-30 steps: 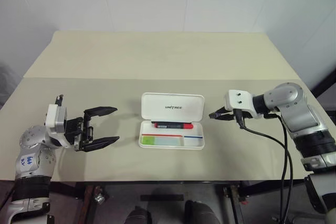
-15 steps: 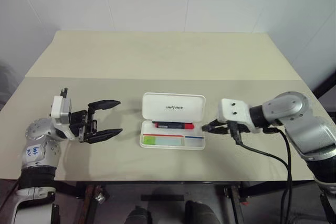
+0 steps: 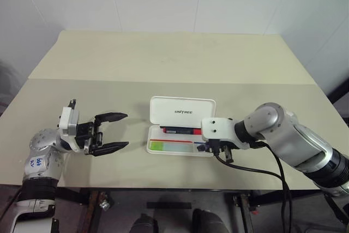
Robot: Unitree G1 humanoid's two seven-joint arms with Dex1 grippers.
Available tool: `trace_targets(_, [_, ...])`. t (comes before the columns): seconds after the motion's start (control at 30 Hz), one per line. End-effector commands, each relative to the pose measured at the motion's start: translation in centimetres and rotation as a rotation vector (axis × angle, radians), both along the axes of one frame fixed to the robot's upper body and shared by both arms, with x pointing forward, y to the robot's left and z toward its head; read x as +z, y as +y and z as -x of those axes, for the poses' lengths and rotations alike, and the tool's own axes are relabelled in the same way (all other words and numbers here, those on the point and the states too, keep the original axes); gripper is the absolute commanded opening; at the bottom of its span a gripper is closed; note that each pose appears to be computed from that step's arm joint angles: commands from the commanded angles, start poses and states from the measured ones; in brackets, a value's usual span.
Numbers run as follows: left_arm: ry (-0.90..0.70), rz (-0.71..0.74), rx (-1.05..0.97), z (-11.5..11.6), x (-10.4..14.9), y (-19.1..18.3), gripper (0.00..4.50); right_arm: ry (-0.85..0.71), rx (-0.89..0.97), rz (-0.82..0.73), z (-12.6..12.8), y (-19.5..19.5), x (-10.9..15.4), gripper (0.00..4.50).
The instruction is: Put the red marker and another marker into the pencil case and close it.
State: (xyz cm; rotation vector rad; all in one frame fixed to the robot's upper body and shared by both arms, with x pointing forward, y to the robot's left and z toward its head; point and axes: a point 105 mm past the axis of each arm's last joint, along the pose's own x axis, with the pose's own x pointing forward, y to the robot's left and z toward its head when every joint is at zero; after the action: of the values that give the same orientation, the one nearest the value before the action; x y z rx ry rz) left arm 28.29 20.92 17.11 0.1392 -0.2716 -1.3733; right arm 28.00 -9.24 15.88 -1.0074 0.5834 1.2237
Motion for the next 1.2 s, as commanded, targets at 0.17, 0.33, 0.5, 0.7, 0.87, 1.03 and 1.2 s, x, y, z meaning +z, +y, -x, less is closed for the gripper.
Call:
trace_targets(0.17, [-0.045, -0.054, -0.135, 1.5, 0.4, -0.2, 4.50, -0.035, -0.012, 0.025, -0.6, 1.0, 0.7, 0.34])
trace_targets(0.33, [-0.053, -0.066, -0.126, 1.6, 0.4, 0.0, 4.50, -0.040, -0.009, 0.022, -0.8, 1.3, 1.0, 0.34])
trace_targets(0.5, [-0.065, -0.062, -0.116, 1.5, 0.5, 0.2, 4.50, -0.034, -0.010, 0.026, -0.8, 1.4, 0.8, 0.34])
trace_targets(0.7, [-0.072, -0.057, -0.105, 1.5, 0.6, 0.3, 4.50, -0.028, -0.006, 0.037, -0.6, 1.4, 0.8, 1.99])
trace_targets(0.87, [-0.075, -0.050, -0.098, 1.5, 0.7, 0.5, 4.50, -0.038, -0.013, 0.028, -0.9, 1.5, 1.1, 3.83])
trace_targets(1.03, [-0.079, -0.040, -0.089, 1.4, 0.8, 0.5, 4.50, -0.040, 0.004, -0.003, -0.9, 1.6, 1.8, 4.47])
trace_targets(1.2, [-0.082, -0.038, -0.085, 1.2, 0.9, 0.5, 4.50, -0.045, -0.009, -0.022, -1.2, 1.7, 1.8, 4.47])
